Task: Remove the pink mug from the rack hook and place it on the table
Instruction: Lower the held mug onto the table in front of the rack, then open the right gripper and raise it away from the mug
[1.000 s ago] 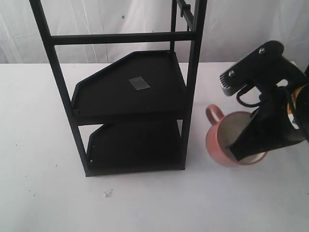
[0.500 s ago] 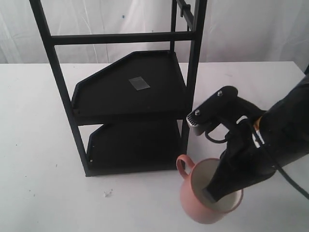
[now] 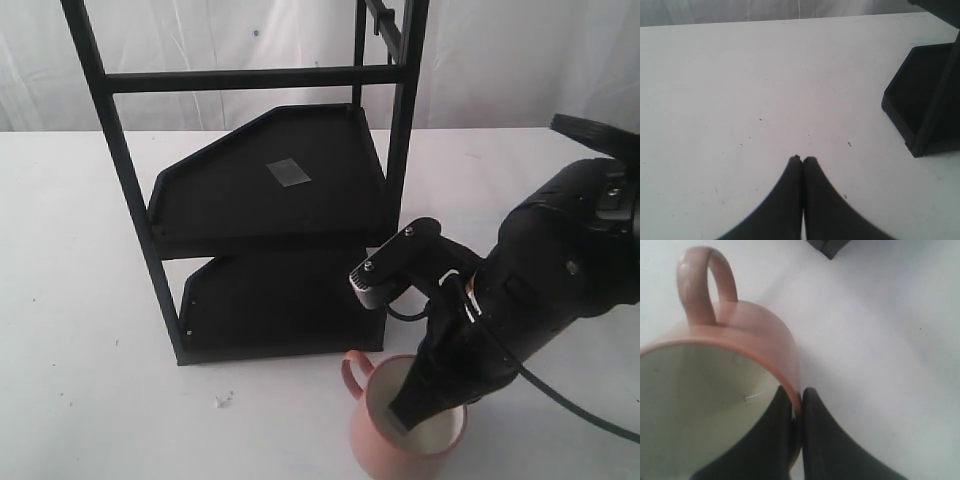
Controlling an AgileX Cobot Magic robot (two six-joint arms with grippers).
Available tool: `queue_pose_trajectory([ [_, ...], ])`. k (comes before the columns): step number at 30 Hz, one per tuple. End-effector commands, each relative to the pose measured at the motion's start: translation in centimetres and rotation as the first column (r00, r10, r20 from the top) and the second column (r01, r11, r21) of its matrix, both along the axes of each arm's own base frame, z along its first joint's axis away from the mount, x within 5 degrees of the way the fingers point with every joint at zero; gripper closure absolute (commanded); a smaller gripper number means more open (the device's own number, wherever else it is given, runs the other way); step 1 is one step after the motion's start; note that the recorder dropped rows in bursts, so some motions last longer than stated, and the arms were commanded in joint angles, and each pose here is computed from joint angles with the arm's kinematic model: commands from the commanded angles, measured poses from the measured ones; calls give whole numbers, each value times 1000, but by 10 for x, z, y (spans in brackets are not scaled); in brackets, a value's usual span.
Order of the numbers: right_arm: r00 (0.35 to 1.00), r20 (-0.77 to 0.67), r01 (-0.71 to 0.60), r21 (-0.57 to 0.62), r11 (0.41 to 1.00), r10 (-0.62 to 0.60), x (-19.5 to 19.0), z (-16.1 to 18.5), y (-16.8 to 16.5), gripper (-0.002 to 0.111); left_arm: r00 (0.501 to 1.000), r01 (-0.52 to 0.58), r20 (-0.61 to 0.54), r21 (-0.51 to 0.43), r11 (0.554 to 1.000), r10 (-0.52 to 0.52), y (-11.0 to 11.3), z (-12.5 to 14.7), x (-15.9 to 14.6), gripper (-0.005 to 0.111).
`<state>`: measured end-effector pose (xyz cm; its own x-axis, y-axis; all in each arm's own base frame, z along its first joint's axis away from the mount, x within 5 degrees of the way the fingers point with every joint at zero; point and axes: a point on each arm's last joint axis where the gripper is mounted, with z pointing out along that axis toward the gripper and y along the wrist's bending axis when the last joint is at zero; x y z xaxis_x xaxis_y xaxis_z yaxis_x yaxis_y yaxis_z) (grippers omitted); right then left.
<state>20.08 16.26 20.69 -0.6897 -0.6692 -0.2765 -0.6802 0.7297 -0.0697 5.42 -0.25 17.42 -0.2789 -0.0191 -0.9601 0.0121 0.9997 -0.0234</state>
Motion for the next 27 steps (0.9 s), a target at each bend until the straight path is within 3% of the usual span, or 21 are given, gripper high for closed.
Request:
queue_pose_trajectory([
  [1, 1000, -1, -3, 11, 1000, 3, 2, -1, 2, 108, 1000, -3, 5, -1, 1000, 3, 0, -1, 0, 107],
  [3, 1000, -2, -5, 12, 1000, 5, 2, -1, 2, 103, 1000, -3, 5, -1, 1000, 3, 0, -1, 0, 107],
  [8, 1000, 21, -3, 36, 999, 3, 0, 7, 1, 72, 1000, -3, 5, -1, 1000, 3, 0, -1, 0, 107],
  [11, 999, 47, 0, 65, 998, -3, -3, 17, -1, 66, 1000, -3, 5, -1, 1000, 3, 0, -1, 0, 107],
  [18, 986, 163, -3, 204, 979, -31, -22, 61, -14, 66, 1000, -3, 5, -1, 1000, 3, 0, -1, 0, 107],
  [23, 954, 290, -34, 364, 931, -79, -52, 108, -36, 68, 1000, -3, 5, -1, 1000, 3, 0, -1, 0, 107],
  [27, 923, 361, -77, 514, 854, -134, -88, 142, -61, 92, 1000, -3, 5, -1, 1000, 3, 0, -1, 0, 107],
])
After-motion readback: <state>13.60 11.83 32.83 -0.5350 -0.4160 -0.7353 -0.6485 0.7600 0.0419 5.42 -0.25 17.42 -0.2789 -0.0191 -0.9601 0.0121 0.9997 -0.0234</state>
